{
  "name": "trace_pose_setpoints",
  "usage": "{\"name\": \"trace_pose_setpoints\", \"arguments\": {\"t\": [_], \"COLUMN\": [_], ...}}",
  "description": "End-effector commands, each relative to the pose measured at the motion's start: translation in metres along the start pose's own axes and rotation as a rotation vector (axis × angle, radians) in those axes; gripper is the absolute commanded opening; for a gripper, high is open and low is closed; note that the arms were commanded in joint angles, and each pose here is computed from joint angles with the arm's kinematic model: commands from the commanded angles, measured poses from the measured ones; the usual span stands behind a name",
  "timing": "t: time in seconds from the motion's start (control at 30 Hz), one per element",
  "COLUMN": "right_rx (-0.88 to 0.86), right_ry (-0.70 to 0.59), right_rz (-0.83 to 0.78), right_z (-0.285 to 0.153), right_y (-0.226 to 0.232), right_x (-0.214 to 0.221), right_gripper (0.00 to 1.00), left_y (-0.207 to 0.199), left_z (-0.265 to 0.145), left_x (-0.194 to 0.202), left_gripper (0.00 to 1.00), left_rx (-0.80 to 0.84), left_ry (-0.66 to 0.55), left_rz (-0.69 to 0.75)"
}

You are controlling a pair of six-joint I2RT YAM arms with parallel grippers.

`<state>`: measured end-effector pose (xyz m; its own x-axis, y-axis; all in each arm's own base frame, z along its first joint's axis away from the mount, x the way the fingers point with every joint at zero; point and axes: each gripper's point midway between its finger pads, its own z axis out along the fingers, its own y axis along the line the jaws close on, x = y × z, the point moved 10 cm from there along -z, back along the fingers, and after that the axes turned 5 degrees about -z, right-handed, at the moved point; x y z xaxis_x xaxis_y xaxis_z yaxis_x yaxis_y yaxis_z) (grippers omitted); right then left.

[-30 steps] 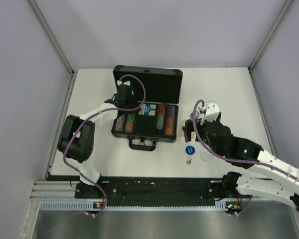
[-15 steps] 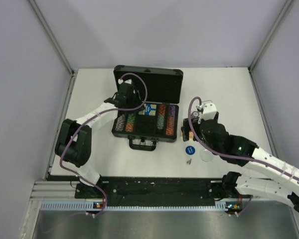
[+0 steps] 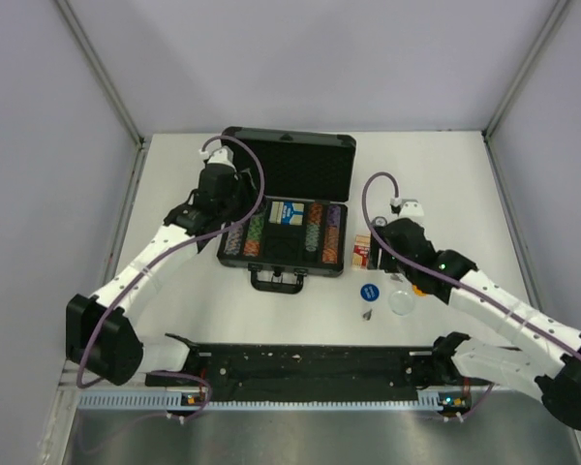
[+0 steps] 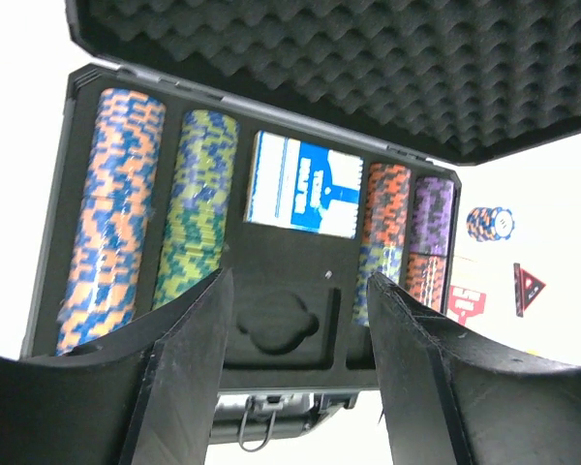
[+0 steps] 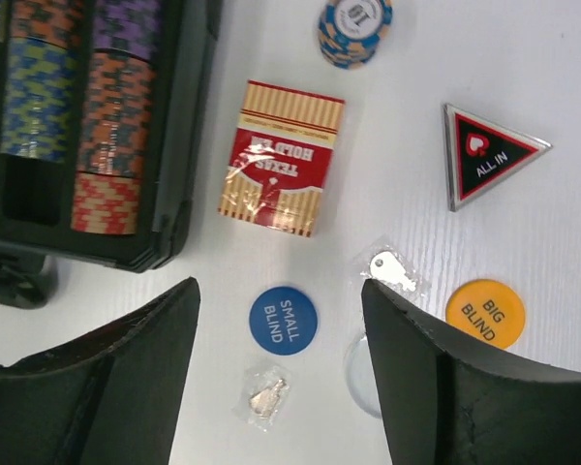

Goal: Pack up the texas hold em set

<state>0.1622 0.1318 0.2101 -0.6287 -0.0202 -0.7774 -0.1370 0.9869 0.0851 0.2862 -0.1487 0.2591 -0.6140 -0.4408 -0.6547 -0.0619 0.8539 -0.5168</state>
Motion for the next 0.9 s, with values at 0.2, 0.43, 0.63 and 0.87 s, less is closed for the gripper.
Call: {"name": "trace_pose_setpoints", "arguments": {"t": [0.2,0.43,0.63,0.87], "right_rx": [0.107,0.224,0.266,0.309], "right_ry": [0.116,0.109,0.118,0.125], "right_rz": [0.143,0.158,0.127,0.088], "right_z": [0.052,0.096,0.121,0.127], "right_y": [0.009,0.023,0.029,0.023], "right_x": [-0.004,-0.014,-0.015,-0.006], "right_gripper": [0.93,0.94,0.95,0.95], "left_y": [0.014,0.024,0.033,0.038], "left_z": [-0.036,-0.054,-0.069,-0.074], "left_x": [0.003,0.002,0.008,0.013], "left_gripper": [0.67,0.7,0.71,0.71], "left_rx": [-0.007,-0.032,-0.01,-0.006], "left_ry": [-0.074,-0.079,-0.089,-0.098], "left_rz": [0.058,0.045,0.02,-0.016]}}
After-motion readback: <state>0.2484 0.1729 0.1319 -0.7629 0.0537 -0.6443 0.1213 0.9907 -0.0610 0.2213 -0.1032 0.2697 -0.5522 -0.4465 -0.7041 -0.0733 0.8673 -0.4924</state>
